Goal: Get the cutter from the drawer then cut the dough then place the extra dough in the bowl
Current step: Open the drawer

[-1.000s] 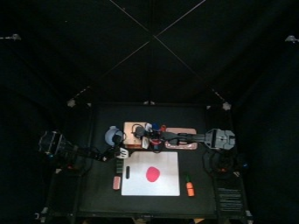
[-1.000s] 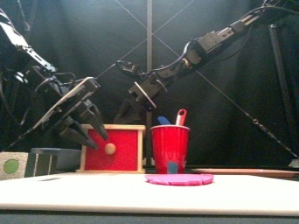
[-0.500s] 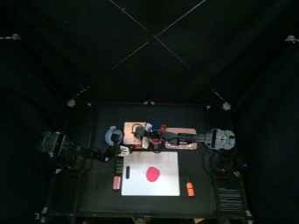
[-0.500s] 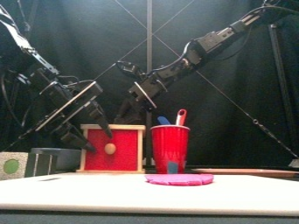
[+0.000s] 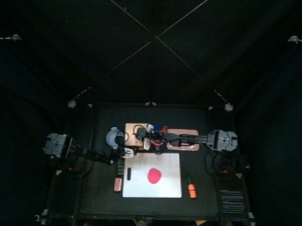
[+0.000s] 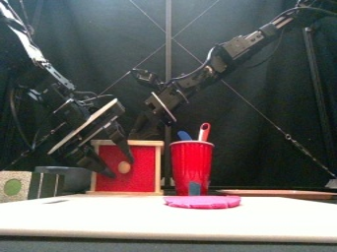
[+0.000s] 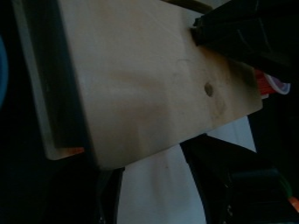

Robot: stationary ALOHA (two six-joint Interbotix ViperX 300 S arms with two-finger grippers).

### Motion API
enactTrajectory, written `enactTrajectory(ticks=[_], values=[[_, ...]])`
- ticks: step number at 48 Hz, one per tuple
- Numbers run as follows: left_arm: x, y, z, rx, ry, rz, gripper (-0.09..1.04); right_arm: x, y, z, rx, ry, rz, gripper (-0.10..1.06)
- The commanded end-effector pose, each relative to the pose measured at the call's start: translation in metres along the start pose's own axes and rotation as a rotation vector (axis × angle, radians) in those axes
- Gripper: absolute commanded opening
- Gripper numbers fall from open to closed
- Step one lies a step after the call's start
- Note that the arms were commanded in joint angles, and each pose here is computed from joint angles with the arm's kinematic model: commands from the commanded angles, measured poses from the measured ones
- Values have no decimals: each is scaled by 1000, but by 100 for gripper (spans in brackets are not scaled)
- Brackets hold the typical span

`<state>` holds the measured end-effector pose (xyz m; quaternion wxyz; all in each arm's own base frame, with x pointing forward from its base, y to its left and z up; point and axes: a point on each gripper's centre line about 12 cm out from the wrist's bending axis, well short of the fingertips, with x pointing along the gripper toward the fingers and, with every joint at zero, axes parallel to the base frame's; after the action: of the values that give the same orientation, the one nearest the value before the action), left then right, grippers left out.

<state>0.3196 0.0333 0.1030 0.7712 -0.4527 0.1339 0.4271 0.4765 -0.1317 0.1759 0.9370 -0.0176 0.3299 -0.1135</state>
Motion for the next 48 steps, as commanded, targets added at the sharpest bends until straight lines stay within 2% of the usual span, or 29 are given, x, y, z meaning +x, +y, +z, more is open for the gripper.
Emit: enactTrajectory(ticks=[1, 19, 35, 41, 48], values=[[1, -12, 4, -18, -21, -25, 83, -3, 1, 2, 1, 0, 1, 2], [6, -15, 4, -11, -36, -23, 82, -1, 2, 0, 2, 9, 4, 2], [6, -13, 4, -8, -36, -20, 53, 0, 2, -3, 3, 21, 4, 2], [4, -12, 1, 0, -29, -21, 48, 1, 3, -4, 2, 26, 4, 2], [2, -11, -4, 9, -18, -22, 48, 2, 3, -5, 3, 30, 5, 2]])
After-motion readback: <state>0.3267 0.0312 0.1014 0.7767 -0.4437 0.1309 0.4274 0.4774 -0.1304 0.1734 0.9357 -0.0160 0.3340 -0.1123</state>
